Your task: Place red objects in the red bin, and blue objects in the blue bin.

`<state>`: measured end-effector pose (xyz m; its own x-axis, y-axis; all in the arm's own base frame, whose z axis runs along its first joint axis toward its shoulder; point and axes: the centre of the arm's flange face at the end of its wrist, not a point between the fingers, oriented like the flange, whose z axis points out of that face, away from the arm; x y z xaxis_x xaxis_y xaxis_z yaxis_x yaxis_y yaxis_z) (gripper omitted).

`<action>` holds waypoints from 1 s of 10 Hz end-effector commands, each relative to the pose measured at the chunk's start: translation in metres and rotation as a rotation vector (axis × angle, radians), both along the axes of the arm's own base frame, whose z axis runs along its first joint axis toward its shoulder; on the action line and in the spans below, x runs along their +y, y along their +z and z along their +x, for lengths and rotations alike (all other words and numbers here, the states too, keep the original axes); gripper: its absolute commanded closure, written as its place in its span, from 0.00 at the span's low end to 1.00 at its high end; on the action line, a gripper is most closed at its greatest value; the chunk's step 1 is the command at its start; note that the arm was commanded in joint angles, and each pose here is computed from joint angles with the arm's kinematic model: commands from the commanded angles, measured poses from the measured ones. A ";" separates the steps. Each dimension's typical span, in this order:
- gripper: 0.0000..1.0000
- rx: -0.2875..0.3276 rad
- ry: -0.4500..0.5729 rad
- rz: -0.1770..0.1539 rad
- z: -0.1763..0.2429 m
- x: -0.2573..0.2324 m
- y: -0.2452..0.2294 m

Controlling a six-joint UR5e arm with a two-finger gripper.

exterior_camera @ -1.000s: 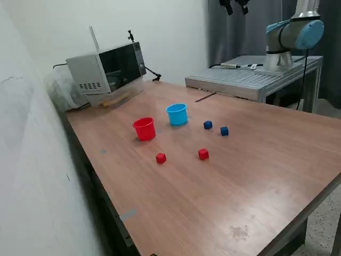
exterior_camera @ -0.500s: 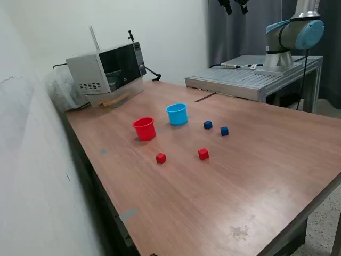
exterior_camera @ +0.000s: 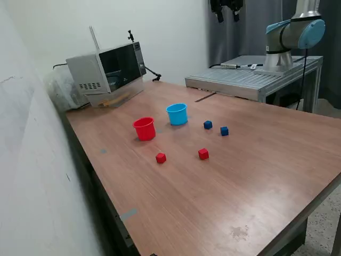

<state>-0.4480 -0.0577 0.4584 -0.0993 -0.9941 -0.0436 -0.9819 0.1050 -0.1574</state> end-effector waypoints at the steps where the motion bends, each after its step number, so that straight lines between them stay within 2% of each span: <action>1: 0.00 0.092 0.030 -0.022 -0.052 -0.007 -0.034; 3: 0.00 0.152 0.073 -0.018 -0.089 -0.002 -0.063; 4: 0.00 0.186 0.114 -0.037 -0.109 -0.003 -0.086; 5: 0.00 0.196 0.126 -0.069 -0.117 -0.004 -0.116; 6: 0.00 0.220 0.132 -0.079 -0.124 -0.004 -0.143; 8: 0.00 0.221 0.132 -0.091 -0.131 -0.005 -0.190; 9: 0.00 0.227 0.130 -0.121 -0.137 -0.007 -0.207; 10: 0.00 0.204 0.129 -0.134 -0.143 -0.008 -0.229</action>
